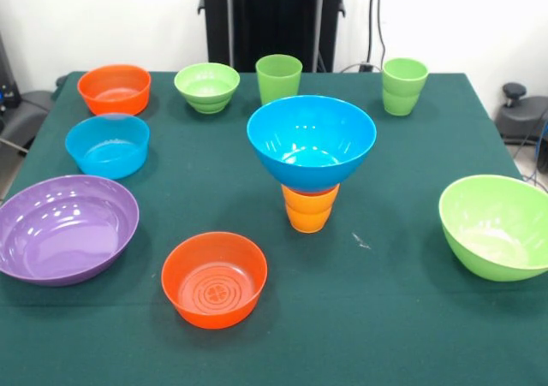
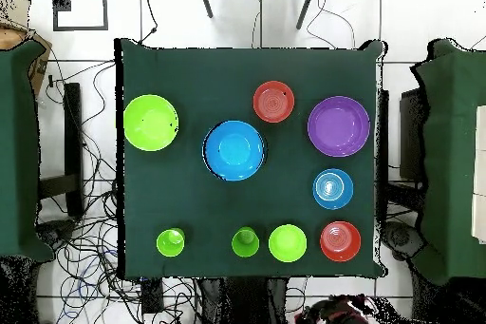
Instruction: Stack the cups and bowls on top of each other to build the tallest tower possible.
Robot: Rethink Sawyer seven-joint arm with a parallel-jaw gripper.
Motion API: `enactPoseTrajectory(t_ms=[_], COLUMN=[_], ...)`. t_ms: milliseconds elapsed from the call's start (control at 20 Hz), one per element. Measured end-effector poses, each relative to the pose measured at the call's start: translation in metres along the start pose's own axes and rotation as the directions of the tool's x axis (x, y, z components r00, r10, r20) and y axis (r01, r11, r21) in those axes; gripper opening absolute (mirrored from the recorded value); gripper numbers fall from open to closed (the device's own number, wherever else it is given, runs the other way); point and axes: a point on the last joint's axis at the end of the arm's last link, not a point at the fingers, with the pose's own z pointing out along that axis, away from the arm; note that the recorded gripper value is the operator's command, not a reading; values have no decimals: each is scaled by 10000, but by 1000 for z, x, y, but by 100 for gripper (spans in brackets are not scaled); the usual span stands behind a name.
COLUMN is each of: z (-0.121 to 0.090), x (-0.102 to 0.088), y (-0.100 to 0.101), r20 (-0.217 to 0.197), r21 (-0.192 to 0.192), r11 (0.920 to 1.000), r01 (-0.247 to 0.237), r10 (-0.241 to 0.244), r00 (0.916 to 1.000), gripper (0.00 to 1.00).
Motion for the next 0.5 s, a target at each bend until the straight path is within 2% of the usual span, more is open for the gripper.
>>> enactPoseTrajectory(t_ms=[250, 300, 500], z=[-10, -15, -27], x=[9, 12, 17], y=[-5, -7, -14], r20=[143, 191, 274], r21=[329, 493, 881], r11=[9983, 9960, 9896], r01=[484, 751, 1135], r10=[-489, -761, -1163], r00=[9987, 9969, 9928], gripper=[100, 100, 100])
